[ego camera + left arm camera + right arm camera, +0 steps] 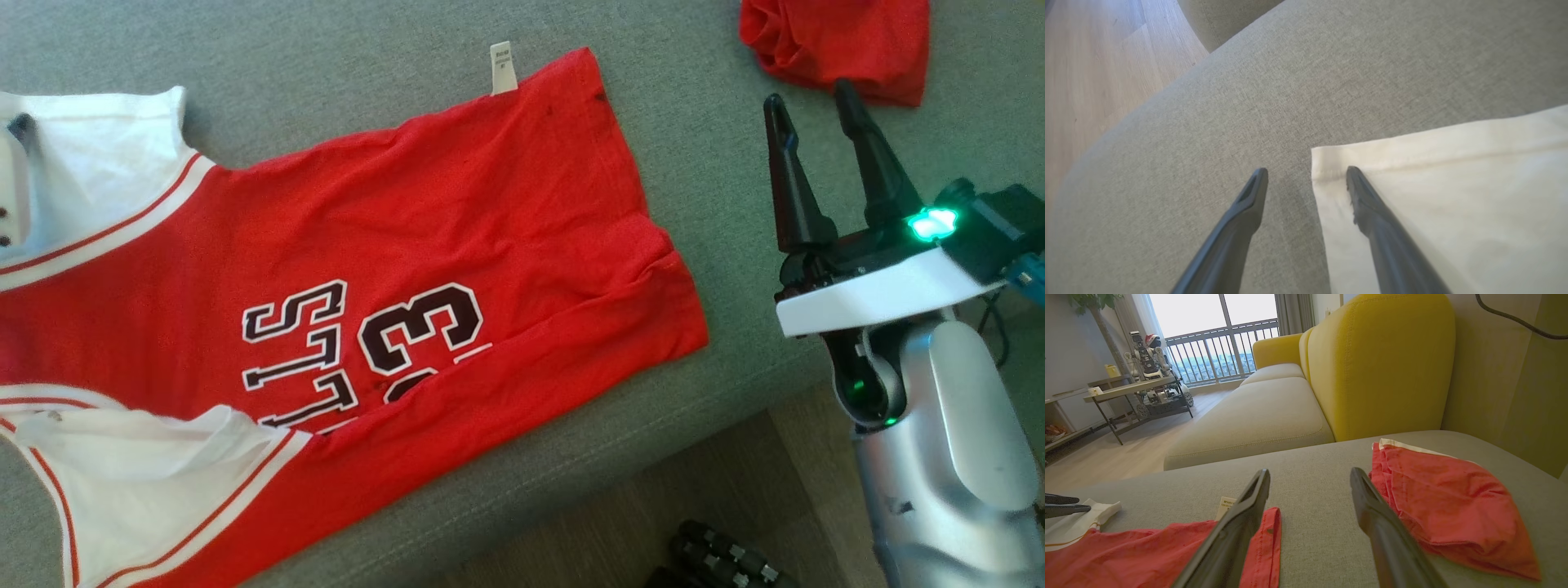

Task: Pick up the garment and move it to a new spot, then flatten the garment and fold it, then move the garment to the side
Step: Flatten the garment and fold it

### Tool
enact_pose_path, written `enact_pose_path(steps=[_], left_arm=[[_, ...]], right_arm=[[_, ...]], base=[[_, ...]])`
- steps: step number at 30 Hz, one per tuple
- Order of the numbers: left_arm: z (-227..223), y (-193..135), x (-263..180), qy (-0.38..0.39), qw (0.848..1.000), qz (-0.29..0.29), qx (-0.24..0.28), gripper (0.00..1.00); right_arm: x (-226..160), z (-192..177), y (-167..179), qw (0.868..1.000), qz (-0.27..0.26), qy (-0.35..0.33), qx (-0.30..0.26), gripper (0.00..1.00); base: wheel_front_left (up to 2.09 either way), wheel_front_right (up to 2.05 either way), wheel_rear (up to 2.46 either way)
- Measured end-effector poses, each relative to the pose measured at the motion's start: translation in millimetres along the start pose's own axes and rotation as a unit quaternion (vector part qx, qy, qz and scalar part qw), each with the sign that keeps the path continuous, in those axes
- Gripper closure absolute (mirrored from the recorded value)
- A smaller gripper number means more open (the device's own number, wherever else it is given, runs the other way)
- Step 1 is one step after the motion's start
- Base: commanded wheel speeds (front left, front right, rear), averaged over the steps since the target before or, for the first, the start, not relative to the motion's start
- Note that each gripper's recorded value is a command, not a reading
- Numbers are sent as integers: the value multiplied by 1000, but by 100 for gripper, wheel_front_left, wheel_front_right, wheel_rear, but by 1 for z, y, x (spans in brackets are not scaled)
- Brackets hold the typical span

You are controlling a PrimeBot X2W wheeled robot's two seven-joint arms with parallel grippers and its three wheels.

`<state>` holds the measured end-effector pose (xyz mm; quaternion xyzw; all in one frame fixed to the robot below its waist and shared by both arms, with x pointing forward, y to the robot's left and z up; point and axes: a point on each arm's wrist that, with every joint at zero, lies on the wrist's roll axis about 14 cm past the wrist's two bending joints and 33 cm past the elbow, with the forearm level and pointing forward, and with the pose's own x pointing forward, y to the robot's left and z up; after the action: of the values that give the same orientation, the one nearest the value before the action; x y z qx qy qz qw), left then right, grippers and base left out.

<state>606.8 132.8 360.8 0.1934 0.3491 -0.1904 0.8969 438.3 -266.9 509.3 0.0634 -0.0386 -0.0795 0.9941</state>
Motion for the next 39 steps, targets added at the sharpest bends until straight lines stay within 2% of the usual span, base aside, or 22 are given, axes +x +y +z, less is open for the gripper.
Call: enact_pose_path(steps=[8,9,10,11,12,13,20,25,33,36,39], left_arm=[[1,5,7,12,1000,7,-3,1],[1,4,7,17,1000,5,-6,16],[1,3,7,20,1000,2,-8,41],[2,1,7,20,1000,-2,-9,62],[2,-2,7,21,1000,-6,-11,91],[1,-5,7,22,1000,-10,-11,100],[4,-6,-1,6,999,-18,-29,100],[26,-1,-18,-69,997,-12,-28,100],[45,4,-69,-190,981,14,-43,100],[40,4,-91,-218,974,26,-51,100],[30,0,-112,-237,968,38,-71,100]], right_arm=[[4,-1,-2,1000,-2,1,-2,0],[3,-2,-3,1000,-3,2,-1,0],[3,-2,-3,1000,-3,2,0,0],[3,-2,-3,1000,-4,2,1,0],[4,-2,-3,1000,-4,2,2,0],[4,-3,-3,1000,-5,3,2,0],[8,-4,3,1000,2,1,10,0],[12,-4,13,1000,15,3,13,0],[28,-14,41,998,49,46,14,0],[38,-9,61,996,72,49,33,0],[48,-6,82,993,97,58,29,0]], base=[[0,0,0],[0,0,0],[0,0,0],[0,0,0],[0,0,0],[0,0,0],[0,0,0],[0,0,0],[0,0,0],[0,0,0],[0,0,0]])
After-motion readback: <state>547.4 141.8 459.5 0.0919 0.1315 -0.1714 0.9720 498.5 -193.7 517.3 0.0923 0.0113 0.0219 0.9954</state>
